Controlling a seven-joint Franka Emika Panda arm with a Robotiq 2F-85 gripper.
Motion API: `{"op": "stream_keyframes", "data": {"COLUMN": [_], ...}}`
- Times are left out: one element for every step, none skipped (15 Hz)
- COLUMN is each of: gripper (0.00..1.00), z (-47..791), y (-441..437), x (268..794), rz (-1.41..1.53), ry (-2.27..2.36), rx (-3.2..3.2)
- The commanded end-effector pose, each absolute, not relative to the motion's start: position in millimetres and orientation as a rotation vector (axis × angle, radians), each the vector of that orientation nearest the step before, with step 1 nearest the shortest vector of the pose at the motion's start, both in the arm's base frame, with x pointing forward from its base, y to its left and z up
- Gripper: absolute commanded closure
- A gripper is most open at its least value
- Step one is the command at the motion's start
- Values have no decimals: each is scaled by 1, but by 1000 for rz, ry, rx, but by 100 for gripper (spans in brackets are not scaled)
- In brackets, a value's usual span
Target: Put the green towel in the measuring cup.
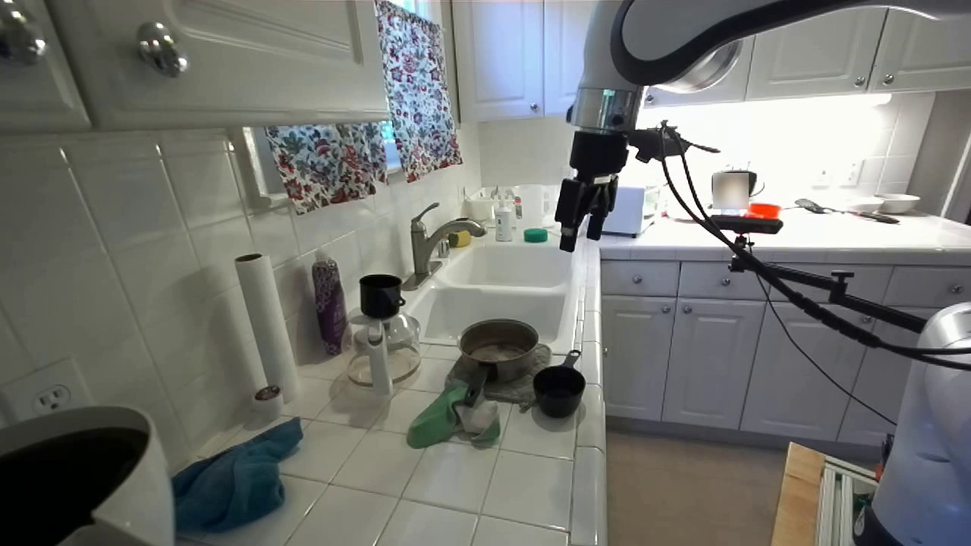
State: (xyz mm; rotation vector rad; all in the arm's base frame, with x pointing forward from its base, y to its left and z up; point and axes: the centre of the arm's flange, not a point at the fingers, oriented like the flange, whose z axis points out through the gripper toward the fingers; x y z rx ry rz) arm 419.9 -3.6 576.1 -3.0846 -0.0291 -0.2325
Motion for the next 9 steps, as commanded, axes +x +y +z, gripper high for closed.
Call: {"op": "stream_keyframes", "data": {"gripper": [0, 0, 0, 0, 0, 0, 0, 0, 0], "z": [540, 530, 518, 500, 488, 475, 467, 458, 470], "y": [32, 43, 54, 65, 76, 85, 94, 100, 91], "x": [441, 446, 451, 457, 460, 462, 462, 460, 455], "rz": [-149, -117, -87, -59, -32, 0, 31, 73, 41], "ry": [-110, -152, -189, -234, -276, -324, -363, -395, -331], "rx": [-3087, -3090, -3095, -3098, -3098, -3096, -3096, -3092, -3108]}}
